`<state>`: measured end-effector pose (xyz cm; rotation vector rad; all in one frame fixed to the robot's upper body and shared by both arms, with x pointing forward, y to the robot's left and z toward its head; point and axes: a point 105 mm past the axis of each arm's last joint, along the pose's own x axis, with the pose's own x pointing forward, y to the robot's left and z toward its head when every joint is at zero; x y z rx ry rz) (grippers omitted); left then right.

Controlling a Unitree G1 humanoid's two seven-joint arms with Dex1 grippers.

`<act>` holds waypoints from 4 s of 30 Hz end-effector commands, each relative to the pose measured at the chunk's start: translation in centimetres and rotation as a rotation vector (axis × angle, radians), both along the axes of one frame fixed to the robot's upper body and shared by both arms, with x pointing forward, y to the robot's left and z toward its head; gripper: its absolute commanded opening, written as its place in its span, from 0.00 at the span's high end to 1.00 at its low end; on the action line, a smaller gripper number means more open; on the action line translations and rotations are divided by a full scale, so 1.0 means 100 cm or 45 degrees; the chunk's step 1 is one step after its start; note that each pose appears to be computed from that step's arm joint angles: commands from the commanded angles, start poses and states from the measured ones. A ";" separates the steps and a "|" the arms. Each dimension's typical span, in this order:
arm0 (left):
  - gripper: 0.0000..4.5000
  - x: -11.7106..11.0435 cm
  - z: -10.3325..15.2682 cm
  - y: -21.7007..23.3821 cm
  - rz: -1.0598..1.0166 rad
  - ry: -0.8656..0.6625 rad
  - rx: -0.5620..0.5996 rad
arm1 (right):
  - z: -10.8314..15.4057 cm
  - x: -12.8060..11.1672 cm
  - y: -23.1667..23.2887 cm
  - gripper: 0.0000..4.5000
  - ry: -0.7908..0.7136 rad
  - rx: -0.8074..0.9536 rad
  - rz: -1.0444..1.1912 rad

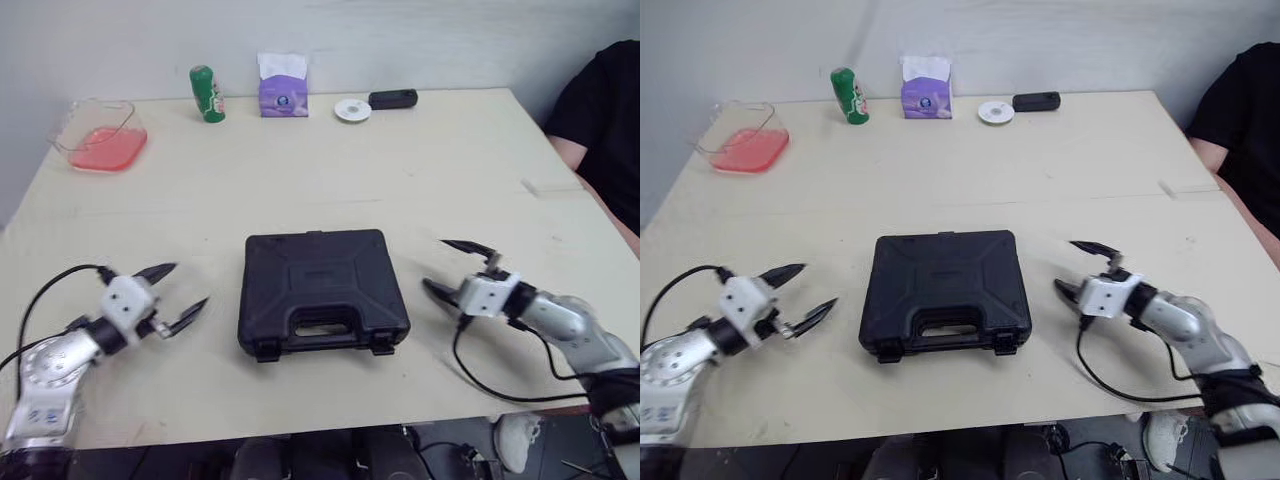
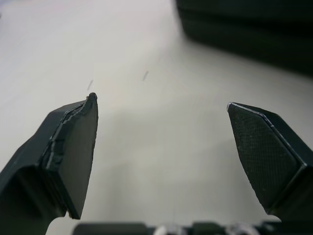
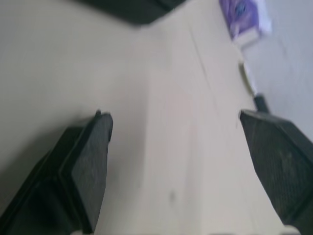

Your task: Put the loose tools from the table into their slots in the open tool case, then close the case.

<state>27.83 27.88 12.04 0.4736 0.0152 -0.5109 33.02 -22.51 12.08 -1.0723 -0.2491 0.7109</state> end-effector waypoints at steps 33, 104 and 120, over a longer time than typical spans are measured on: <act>0.99 0.021 0.003 -0.085 -0.452 0.239 -0.036 | 0.002 0.000 0.068 1.00 0.697 0.429 0.114; 0.99 0.044 0.005 -0.092 -0.627 0.295 -0.303 | -0.034 -0.065 0.059 1.00 0.942 0.530 0.009; 0.99 0.000 -0.014 -0.094 -0.436 0.293 -0.397 | -0.039 -0.022 0.059 1.00 0.791 0.463 0.004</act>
